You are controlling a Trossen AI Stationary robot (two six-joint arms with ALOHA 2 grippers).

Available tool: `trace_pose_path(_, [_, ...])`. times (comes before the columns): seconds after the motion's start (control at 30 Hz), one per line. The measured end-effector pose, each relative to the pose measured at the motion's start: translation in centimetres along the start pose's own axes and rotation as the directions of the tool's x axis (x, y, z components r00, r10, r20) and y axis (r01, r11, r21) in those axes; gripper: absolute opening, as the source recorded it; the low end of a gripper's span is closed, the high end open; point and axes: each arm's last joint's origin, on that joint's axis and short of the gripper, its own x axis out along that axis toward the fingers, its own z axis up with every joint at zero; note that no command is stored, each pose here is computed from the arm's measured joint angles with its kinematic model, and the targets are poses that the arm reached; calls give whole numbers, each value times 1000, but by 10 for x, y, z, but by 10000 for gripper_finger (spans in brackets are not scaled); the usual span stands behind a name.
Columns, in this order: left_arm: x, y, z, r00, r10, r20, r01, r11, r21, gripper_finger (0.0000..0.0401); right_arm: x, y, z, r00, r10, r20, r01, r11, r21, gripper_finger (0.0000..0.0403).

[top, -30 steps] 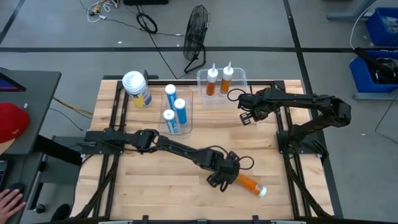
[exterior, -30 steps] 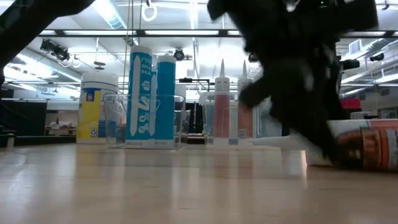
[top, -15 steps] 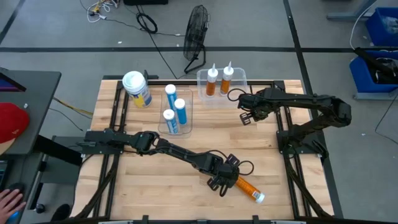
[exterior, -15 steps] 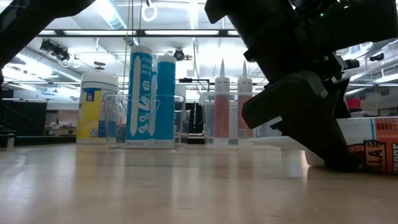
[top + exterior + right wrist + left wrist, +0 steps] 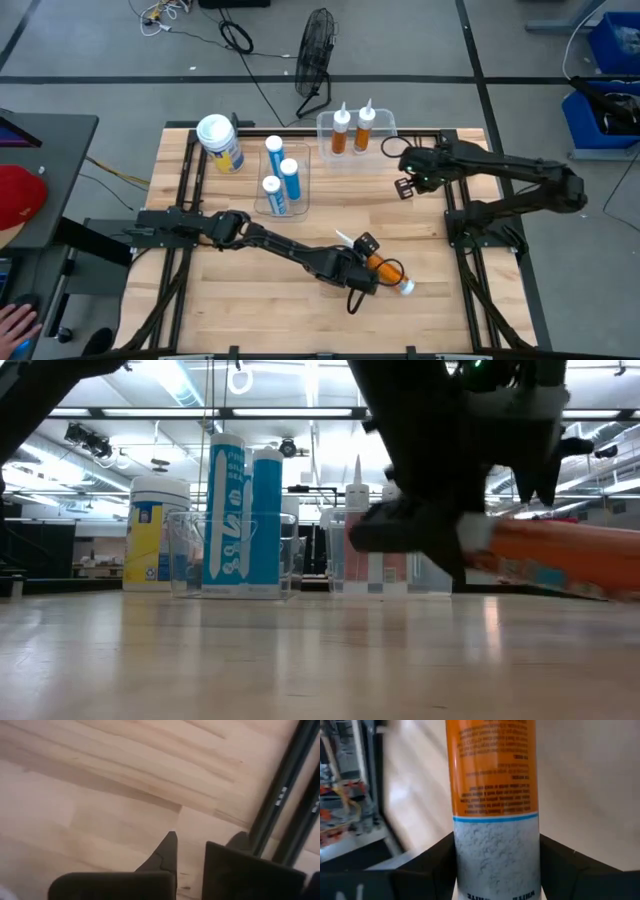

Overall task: Pick & place silicon tubes, Sealant and Lysol wipes
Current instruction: Put the orange sealant into the right transparent bin

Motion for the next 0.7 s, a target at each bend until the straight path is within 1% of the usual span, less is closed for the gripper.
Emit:
trace_pose_path(0.07, [-6,4,-2,999,30,-32,-29,999,32,222,-7,-3,-5,999,49,16,-49,999,-13,0])
trace_pose_path(0.2, [-22,15,-9,997,57,-60,-56,998,28,222,-21,-4,-17,987,159,23,-156,985,-73,0])
trace_pose_path(0.3, [-32,24,-13,994,81,-72,-80,997,7,222,-25,-3,-24,980,199,7,-197,976,-91,0])
trace_pose_path(0.37, [-38,28,-17,991,96,-93,-96,995,11,222,-26,-1,-28,976,216,-18,-217,970,-110,6])
trace_pose_path(0.47, [-48,36,-22,985,127,-119,-126,992,17,222,-27,2,-32,975,221,-25,-222,967,-127,26])
trace_pose_path(0.57, [-57,43,-28,972,172,-158,-165,985,57,222,-27,3,-34,976,216,-10,-215,965,-151,55])
trace_pose_path(0.63, [-63,46,-33,961,197,-194,-180,978,104,222,-28,5,-35,975,220,-4,-217,961,-171,76])
trace_pose_path(0.7, [-67,51,-36,949,228,-217,-209,972,111,222,-28,7,-36,972,234,9,-228,956,-183,95])
